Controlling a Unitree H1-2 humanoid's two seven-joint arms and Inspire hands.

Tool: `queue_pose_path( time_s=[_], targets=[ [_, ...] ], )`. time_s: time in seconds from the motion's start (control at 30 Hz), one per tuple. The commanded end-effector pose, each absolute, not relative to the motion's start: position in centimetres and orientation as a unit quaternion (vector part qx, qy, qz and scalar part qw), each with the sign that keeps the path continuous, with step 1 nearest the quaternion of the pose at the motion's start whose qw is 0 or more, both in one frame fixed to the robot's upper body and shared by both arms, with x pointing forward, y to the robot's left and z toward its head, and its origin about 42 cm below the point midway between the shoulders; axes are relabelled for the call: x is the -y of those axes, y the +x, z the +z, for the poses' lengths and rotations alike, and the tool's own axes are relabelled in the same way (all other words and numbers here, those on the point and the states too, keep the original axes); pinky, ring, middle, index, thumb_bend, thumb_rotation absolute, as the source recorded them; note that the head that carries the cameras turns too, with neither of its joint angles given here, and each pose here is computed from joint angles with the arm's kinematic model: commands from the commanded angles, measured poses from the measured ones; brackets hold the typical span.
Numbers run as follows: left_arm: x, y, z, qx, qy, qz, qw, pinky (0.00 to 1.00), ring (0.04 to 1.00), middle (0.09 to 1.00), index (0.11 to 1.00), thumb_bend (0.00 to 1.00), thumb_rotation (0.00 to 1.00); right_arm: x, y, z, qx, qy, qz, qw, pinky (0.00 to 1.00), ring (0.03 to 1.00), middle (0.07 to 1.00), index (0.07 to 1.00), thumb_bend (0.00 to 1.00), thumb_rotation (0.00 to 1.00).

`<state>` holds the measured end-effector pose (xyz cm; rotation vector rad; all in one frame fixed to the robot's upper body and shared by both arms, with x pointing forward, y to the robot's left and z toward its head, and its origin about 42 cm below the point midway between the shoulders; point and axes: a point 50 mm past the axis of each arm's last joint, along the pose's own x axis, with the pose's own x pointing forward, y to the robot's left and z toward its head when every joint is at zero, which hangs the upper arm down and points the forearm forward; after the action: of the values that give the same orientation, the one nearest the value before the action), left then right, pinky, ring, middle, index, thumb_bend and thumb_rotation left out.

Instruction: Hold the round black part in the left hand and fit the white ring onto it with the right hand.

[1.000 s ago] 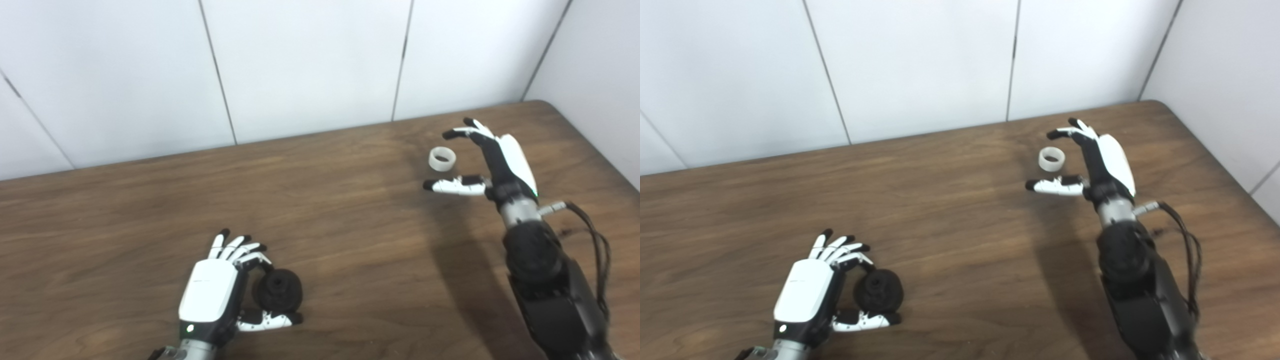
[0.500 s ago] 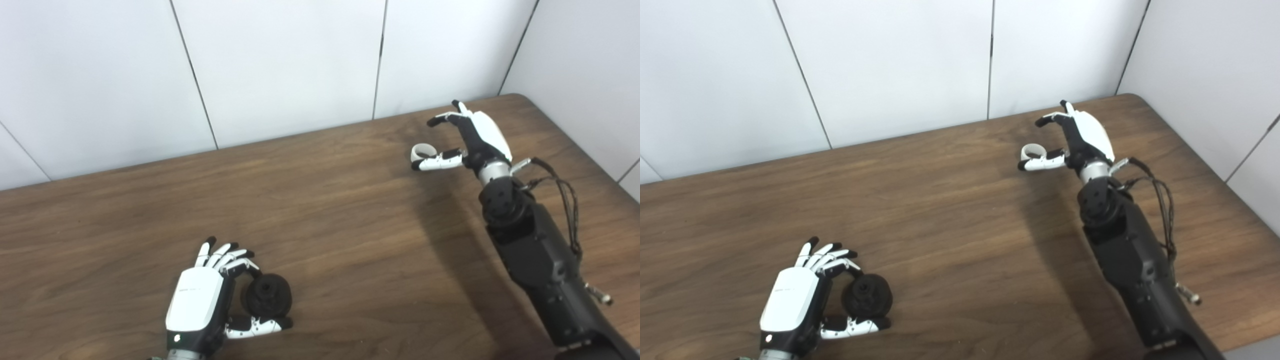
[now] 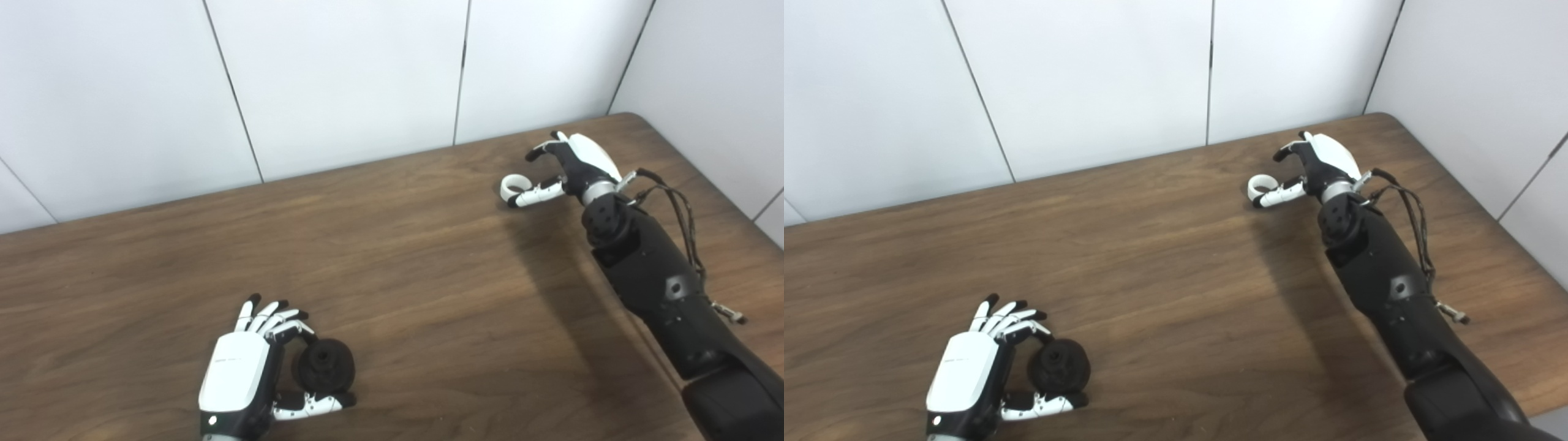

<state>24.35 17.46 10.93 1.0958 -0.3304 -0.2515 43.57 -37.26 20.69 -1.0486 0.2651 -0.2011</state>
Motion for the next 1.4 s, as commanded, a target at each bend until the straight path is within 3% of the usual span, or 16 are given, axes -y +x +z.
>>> queue_pose_path(
  time_s=[0.0,0.4,0.57,1.27,1.3,1.33,1.37],
  targets=[
    [-18.0,23.4,9.8,0.139,0.530,-0.132,0.826,1.00,0.873,0.764,0.483,0.52,0.05,37.9,44.7,24.0,-0.088,-0.514,-0.120,0.845,1.00,1.000,0.960,0.730,0.89,0.26],
    [-17.7,23.4,9.9,0.140,0.530,-0.130,0.826,1.00,0.884,0.771,0.484,0.52,0.05,37.2,45.2,23.3,-0.097,-0.503,-0.114,0.851,1.00,0.985,0.926,0.715,0.88,0.23],
    [-17.6,23.4,9.9,0.141,0.530,-0.130,0.826,1.00,0.884,0.772,0.484,0.52,0.05,37.1,45.5,23.0,-0.105,-0.511,-0.109,0.846,1.00,0.985,0.949,0.724,0.88,0.27],
    [-17.2,23.5,10.0,0.143,0.532,-0.126,0.825,1.00,0.880,0.771,0.484,0.52,0.05,36.9,45.7,22.9,-0.101,-0.509,-0.103,0.849,1.00,0.979,0.904,0.625,0.85,0.23],
    [-17.1,23.5,10.0,0.142,0.533,-0.127,0.825,1.00,0.882,0.772,0.484,0.52,0.05,36.9,45.7,22.9,-0.098,-0.508,-0.104,0.849,1.00,0.981,0.890,0.558,0.69,0.19],
    [-17.1,23.5,10.0,0.142,0.533,-0.127,0.824,1.00,0.884,0.774,0.484,0.52,0.05,36.9,45.6,22.9,-0.097,-0.508,-0.105,0.849,1.00,0.972,0.866,0.515,0.59,0.16],
    [-17.1,23.5,10.1,0.143,0.533,-0.127,0.824,1.00,0.885,0.774,0.484,0.53,0.05,36.9,45.6,22.9,-0.095,-0.507,-0.107,0.850,1.00,0.969,0.858,0.501,0.56,0.15]
  ],
)
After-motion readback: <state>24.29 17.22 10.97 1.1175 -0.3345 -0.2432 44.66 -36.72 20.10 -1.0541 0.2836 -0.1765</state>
